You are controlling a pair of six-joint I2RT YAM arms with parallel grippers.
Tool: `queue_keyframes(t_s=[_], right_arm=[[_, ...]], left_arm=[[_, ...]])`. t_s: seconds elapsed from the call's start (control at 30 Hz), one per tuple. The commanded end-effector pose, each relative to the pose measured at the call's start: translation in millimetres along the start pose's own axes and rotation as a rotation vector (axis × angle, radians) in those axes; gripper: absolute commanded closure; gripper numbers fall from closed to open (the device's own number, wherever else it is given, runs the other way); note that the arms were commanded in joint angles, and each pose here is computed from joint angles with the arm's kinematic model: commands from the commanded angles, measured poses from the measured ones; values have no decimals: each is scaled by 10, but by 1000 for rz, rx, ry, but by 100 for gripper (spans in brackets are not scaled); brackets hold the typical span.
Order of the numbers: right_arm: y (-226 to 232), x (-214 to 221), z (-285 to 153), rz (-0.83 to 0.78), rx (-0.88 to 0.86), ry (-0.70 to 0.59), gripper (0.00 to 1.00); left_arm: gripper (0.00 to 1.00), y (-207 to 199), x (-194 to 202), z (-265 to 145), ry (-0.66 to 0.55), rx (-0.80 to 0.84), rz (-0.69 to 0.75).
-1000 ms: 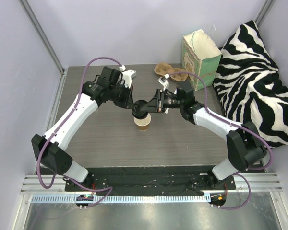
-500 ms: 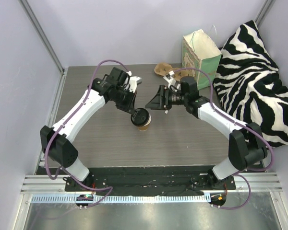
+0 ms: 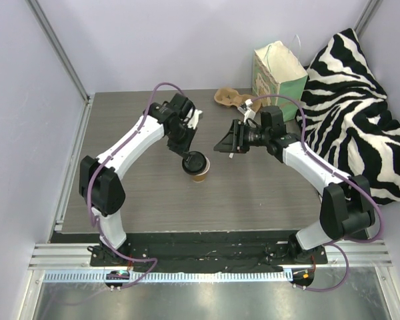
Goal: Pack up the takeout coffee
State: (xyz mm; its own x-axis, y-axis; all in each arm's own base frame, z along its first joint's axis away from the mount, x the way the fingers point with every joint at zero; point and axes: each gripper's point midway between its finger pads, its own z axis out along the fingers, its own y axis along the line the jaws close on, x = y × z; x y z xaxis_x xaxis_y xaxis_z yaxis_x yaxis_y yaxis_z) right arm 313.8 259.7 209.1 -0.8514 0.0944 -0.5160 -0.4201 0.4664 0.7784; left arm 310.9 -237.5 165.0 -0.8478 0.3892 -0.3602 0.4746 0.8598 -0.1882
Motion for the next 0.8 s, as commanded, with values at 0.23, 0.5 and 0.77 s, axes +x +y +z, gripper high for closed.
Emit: queue_keyframes(t_s=[0.23,0.5,0.77], right_arm=[[94,30,46,46,-87,-27,51],[64,89,74,71,-97,-20,51],[71,161,117,86,-110,-7,52]], left_arm=[[100,-68,-118,166,13,9,-44],[100,-37,-181,246,6,-3,-45],[100,-38,-185,269,10,-6,-50]])
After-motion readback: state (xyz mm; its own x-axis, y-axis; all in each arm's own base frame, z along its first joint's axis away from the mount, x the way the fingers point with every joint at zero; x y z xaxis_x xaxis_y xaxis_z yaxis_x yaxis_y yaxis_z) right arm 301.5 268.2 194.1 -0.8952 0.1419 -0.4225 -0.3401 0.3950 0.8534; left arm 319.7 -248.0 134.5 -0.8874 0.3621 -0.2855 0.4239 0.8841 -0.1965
